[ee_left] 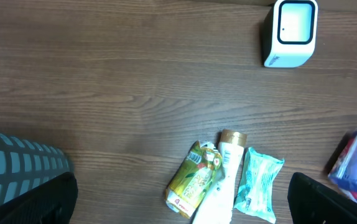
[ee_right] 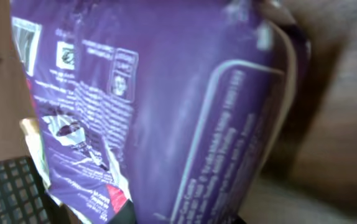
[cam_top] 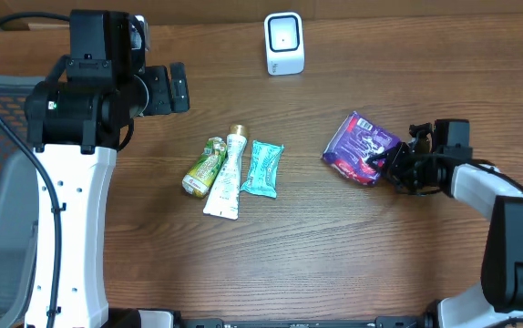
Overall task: Scan the item barcode
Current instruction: 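Regrasp the purple pouch with the right gripper from its right side, then lift the pouch and hold its barcode up to the white scanner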
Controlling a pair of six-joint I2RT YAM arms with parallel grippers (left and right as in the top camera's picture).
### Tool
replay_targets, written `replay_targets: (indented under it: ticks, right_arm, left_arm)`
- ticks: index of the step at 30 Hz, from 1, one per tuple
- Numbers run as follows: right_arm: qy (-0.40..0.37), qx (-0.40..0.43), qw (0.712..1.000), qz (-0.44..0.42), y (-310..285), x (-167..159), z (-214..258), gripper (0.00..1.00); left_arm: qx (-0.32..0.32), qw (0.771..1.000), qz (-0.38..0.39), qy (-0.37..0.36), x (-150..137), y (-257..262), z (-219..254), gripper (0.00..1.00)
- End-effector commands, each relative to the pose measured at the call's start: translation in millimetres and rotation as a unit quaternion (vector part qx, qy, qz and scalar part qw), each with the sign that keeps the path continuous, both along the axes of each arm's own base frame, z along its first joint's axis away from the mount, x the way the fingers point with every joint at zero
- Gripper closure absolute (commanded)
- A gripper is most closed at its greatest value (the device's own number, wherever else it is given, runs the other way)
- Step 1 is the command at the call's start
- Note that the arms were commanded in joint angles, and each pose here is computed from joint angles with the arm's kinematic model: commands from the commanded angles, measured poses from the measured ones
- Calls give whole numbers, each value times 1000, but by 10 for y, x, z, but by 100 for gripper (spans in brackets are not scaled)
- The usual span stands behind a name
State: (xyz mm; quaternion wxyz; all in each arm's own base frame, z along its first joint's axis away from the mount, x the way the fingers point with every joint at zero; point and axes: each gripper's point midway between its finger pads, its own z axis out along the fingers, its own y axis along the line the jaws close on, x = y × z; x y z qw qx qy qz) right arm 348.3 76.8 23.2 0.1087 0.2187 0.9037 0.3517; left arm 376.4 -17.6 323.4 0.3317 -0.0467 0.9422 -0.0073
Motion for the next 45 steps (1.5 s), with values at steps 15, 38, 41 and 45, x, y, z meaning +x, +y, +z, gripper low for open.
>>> replay_targets:
  ticks: [15, 38, 41, 45]
  right_arm:
    - [-211, -187, 932, 227, 142, 262, 2298, 96]
    - [-321, -400, 852, 102, 368, 833, 3053, 96]
    - [-327, -532, 781, 17, 199, 971, 3337, 96]
    - [-342, -681, 647, -25, 293, 1261, 3614, 96]
  left_arm:
    - [11, 1000, -1, -3, 26, 36, 20, 0]
    - [11, 1000, -1, -3, 26, 36, 20, 1]
    - [11, 1000, -1, -3, 26, 36, 21, 1]
    - [11, 1000, -1, -3, 26, 36, 20, 0]
